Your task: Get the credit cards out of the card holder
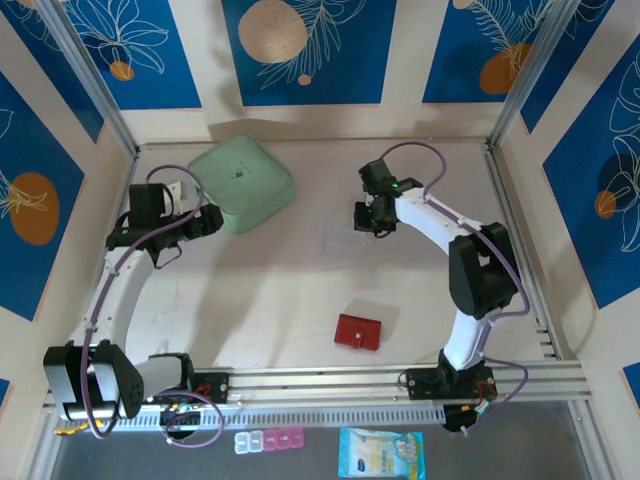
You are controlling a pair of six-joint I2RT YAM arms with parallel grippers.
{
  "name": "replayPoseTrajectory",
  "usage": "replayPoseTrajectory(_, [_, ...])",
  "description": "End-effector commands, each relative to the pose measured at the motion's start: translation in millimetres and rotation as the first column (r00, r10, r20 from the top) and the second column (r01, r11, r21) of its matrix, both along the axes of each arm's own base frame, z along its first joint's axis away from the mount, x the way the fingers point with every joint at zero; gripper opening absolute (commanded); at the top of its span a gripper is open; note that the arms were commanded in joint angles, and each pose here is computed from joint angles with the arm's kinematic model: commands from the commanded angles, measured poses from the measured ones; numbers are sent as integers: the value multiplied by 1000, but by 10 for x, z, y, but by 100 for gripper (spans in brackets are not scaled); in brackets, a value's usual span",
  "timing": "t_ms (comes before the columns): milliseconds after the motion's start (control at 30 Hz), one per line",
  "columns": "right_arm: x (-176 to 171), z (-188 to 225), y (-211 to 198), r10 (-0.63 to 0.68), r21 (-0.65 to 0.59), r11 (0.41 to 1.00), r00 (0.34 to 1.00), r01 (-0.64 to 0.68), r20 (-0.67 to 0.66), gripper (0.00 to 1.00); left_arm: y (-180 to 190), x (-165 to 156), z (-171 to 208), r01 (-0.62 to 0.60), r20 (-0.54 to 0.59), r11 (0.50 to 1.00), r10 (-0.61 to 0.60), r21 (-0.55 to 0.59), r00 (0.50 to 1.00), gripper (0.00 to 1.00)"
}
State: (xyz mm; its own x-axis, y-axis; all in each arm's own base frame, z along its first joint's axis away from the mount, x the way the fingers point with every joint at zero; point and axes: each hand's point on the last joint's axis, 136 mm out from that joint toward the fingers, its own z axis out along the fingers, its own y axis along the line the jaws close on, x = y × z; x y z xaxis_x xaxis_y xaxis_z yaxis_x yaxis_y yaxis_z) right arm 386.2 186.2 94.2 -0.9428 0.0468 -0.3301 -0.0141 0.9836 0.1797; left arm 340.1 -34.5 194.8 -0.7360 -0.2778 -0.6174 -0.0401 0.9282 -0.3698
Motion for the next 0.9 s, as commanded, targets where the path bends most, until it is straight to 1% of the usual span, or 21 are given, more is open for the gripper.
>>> replayPoseTrajectory(0, [25,30,139,-9,-56,998,1000,8,-9,9,24,-47,-70,-11,-26,1000,11,-15,1000,96])
replayPoseTrajectory(100, [82,2,299,9,-83,997,1000,-10,-11,8,22,-39,-83,-11,-30,1000,10,-19,999,96])
replayPoseTrajectory(267, [171,-77,406,-3,-115,993,1000,0,-25,8,16,-38,-96,-10,-34,1000,9,-22,999,96])
replayPoseTrajectory(533, [213,-191,434,-24,-137,990,999,18,-43,8,27,-29,-140,-16,-47,1000,15,-21,999,96])
replayPoseTrajectory(800, [247,-196,453,-8,-166,986,999,3,-32,9,26,-21,-157,-17,-52,1000,16,-23,999,96])
replayPoseTrajectory(867, [257,-197,462,-3,-167,986,999,-2,-32,10,24,-24,-166,-16,-55,1000,15,-23,998,96])
